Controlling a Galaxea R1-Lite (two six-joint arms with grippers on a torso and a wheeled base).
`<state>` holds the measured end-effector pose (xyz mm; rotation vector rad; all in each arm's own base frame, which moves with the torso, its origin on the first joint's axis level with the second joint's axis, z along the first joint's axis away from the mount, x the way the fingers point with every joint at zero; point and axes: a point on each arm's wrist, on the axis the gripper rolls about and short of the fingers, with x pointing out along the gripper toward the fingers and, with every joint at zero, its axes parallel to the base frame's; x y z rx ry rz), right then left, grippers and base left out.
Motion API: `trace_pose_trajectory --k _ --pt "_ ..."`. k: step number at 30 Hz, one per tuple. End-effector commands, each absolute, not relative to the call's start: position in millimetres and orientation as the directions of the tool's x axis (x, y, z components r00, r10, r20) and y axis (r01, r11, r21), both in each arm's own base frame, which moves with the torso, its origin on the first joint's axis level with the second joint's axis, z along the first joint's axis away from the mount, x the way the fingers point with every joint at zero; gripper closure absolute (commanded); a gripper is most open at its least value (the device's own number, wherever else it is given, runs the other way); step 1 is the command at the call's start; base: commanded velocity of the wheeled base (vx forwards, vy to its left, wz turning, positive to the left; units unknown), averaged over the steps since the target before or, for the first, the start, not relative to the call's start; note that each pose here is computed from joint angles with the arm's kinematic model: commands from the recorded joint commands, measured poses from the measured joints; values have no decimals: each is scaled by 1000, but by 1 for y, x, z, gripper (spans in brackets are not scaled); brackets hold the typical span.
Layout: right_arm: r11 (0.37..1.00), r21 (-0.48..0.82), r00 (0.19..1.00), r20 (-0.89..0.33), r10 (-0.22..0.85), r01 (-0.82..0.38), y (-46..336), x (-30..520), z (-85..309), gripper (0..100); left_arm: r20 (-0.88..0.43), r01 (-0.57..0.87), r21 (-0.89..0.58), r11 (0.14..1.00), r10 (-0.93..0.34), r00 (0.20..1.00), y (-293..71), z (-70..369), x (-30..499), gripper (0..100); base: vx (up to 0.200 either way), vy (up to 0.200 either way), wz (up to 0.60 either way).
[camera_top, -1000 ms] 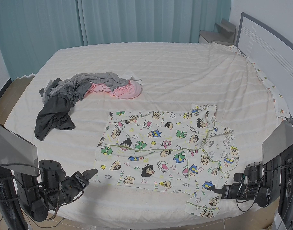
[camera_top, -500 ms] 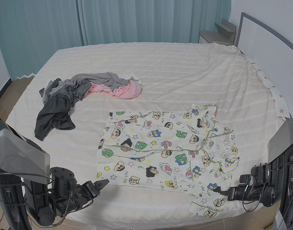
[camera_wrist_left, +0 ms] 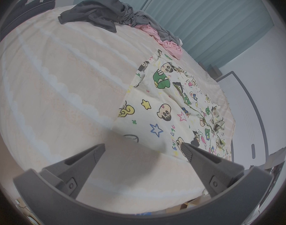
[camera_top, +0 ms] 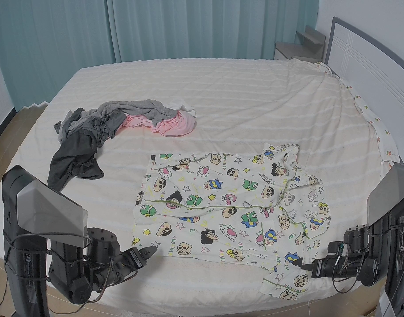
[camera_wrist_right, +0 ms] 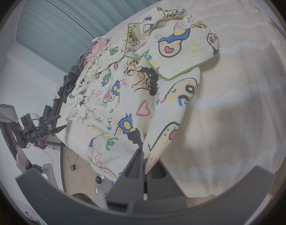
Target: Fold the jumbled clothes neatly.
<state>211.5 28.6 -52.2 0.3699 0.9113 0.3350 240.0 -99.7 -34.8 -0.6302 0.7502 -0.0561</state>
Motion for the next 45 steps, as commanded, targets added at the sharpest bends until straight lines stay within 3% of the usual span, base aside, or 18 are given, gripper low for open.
trace_pose_trajectory --k 1,9,21,22,45 --pt "885 449 566 -701 434 -123 28 208 -51 100 -603 -176 -554 814 -247 759 -104 -38 257 0 0 0 0" --pt "884 450 569 -698 436 -126 28 209 -50 100 -543 -161 -573 803 -225 809 -111 -31 276 0 0 0 0" --pt "883 452 568 -697 439 -128 29 209 -50 100 -584 -188 -546 816 -210 784 -114 -36 282 0 0 0 0" --pt "883 452 568 -697 439 -128 29 209 -50 100 -587 -190 -544 817 -209 782 -114 -36 282 100 0 0 0" --pt "888 442 574 -699 428 -124 26 208 -43 100 -695 -244 -461 853 -176 698 -99 -16 246 100 0 0 0"
